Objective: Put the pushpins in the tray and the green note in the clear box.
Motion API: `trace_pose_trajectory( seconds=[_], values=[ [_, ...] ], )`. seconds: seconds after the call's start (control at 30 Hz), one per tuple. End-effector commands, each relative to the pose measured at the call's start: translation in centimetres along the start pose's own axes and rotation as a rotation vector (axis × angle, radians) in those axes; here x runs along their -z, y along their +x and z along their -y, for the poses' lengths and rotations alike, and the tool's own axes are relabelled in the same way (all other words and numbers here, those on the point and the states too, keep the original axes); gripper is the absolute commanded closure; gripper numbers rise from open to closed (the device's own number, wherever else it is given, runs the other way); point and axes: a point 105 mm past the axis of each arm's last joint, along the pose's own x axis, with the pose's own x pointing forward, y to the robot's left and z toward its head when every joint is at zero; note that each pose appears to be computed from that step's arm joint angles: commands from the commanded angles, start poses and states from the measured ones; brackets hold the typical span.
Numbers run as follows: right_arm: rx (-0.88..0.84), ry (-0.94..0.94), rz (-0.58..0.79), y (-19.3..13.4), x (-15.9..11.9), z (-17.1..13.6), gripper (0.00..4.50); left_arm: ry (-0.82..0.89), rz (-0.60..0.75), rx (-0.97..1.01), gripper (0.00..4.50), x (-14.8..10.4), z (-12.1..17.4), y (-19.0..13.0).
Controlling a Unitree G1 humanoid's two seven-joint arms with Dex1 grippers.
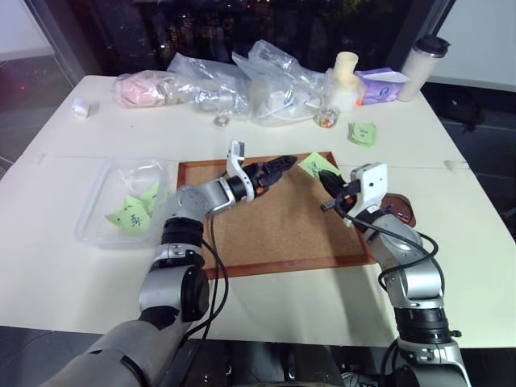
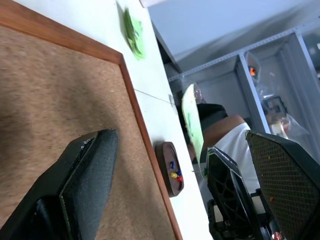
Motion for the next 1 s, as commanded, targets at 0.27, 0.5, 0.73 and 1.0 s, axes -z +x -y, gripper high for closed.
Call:
trace_pose_trajectory(
  seconds=[0.27,0.5,0.73,1.0],
  values=[
    [-0.044,-0.012,0.067,-0.1,-2.2,-1.6,4.50,-0.054,0.053,0.052,0.04,0.2,1.4,1.6],
    [-0.075,-0.009,0.066,-0.2,-2.4,-2.7,4.50,-0.085,0.113,0.073,0.04,-0.2,1.8,2.6],
    [-0.100,-0.008,0.079,-0.3,-3.0,-3.6,4.50,-0.085,0.117,0.052,1.33,0.3,1.3,3.1],
    [-0.105,-0.006,0.083,-0.2,-3.3,-3.9,4.50,-0.081,0.119,0.055,4.46,0.1,1.3,3.0]
  ],
)
